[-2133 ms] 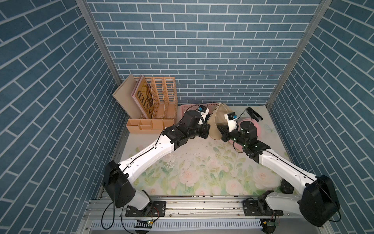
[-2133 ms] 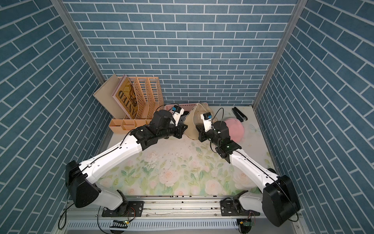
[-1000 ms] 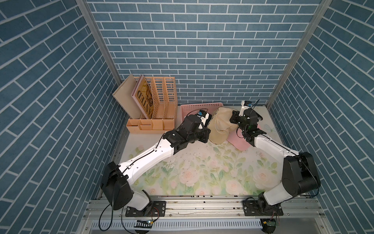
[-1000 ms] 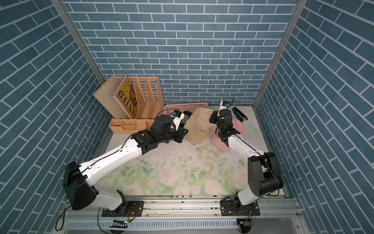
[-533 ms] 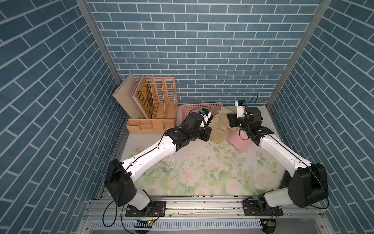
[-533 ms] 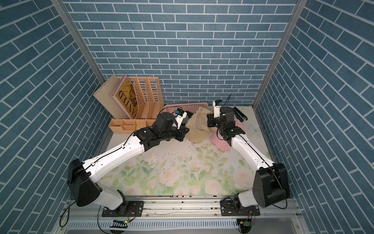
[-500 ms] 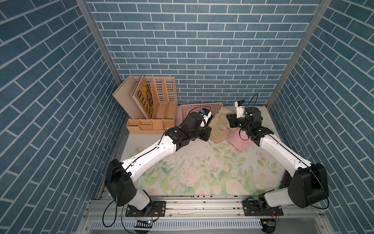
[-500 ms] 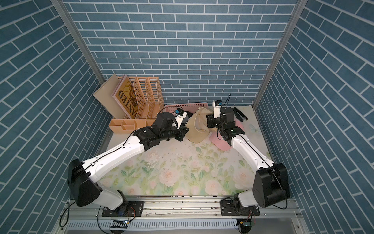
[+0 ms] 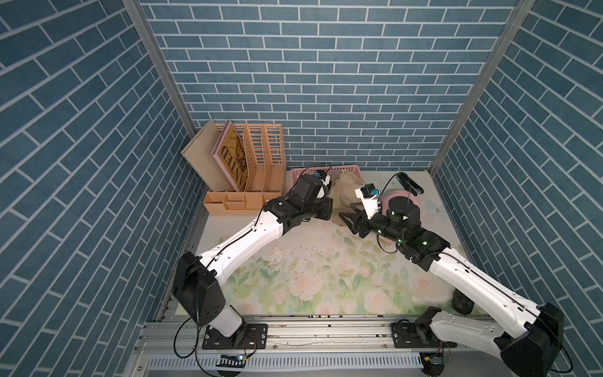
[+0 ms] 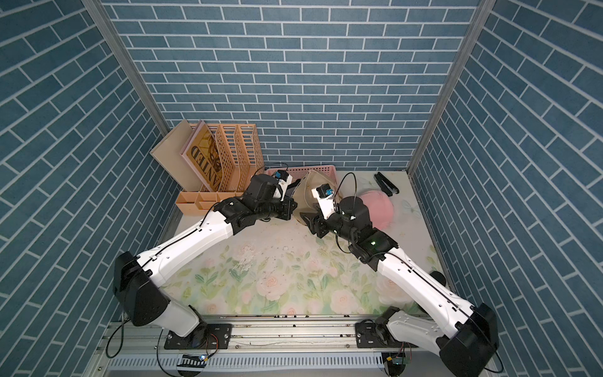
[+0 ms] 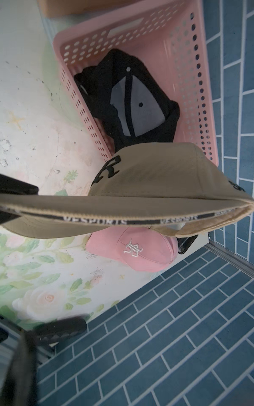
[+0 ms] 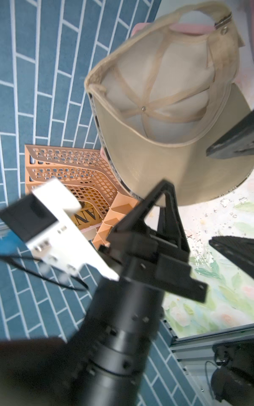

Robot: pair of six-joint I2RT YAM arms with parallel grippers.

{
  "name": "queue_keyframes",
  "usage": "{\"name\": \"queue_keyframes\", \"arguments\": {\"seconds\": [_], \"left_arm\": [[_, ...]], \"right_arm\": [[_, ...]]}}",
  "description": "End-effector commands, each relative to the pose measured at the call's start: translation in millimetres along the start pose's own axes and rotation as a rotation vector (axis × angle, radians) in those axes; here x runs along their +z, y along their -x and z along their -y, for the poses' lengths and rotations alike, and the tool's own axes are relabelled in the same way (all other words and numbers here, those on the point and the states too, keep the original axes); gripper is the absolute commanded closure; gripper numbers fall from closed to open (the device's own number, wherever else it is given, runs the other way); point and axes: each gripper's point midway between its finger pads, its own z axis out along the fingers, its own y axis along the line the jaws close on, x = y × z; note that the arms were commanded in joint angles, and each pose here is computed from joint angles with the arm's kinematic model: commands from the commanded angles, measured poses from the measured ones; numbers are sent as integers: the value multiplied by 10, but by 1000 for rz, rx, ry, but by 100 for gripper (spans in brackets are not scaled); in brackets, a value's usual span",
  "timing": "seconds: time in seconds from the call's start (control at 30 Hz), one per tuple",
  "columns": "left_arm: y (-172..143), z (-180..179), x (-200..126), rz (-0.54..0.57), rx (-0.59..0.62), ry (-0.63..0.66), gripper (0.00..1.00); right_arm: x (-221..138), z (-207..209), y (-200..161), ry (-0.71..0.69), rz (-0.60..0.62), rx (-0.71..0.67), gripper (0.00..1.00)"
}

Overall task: Turn the baseball cap inside out
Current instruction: Turn over the baseball cap.

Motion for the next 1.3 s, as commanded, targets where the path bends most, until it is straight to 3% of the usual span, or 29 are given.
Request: {"name": "queue_keyframes", "arguments": {"seconds": [0.0, 0.3, 0.5, 0.7, 0.73, 0.87, 0.97, 1.07, 1.13, 1.23, 1.27], "left_arm": [[196, 204, -46, 7, -129, -134, 100], [313, 248, -123, -21, -247, -203, 100], [263, 336, -167, -52, -252, -251, 100], [202, 399, -192, -78, -248, -293, 100], [194, 407, -197, -80, -247, -300, 100], [154, 459, -228, -86, -250, -339, 100], [157, 461, -269, -70, -245, -344, 100], [190, 442, -303, -54, -234, -329, 100], [250, 373, -326, -37, -222, -296, 100], [427, 145, -391, 14, -138, -150, 66], [509, 36, -433, 34, -109, -89, 61]], "right_arm": [[14, -48, -59, -50, 27, -182, 39], [295, 10, -233, -273, -73, -396, 36], [295, 274, -128, -501, -67, -463, 36], [250, 359, 32, -582, -26, -504, 38], [252, 378, 38, -595, -25, -514, 42], [328, 430, -6, -581, -40, -525, 75], [373, 423, -27, -550, -50, -528, 92], [353, 366, 2, -491, -32, -502, 100], [307, 330, 31, -446, -27, -480, 100], [199, 272, 99, -348, -15, -405, 100], [149, 247, 141, -304, -5, -373, 100]]}}
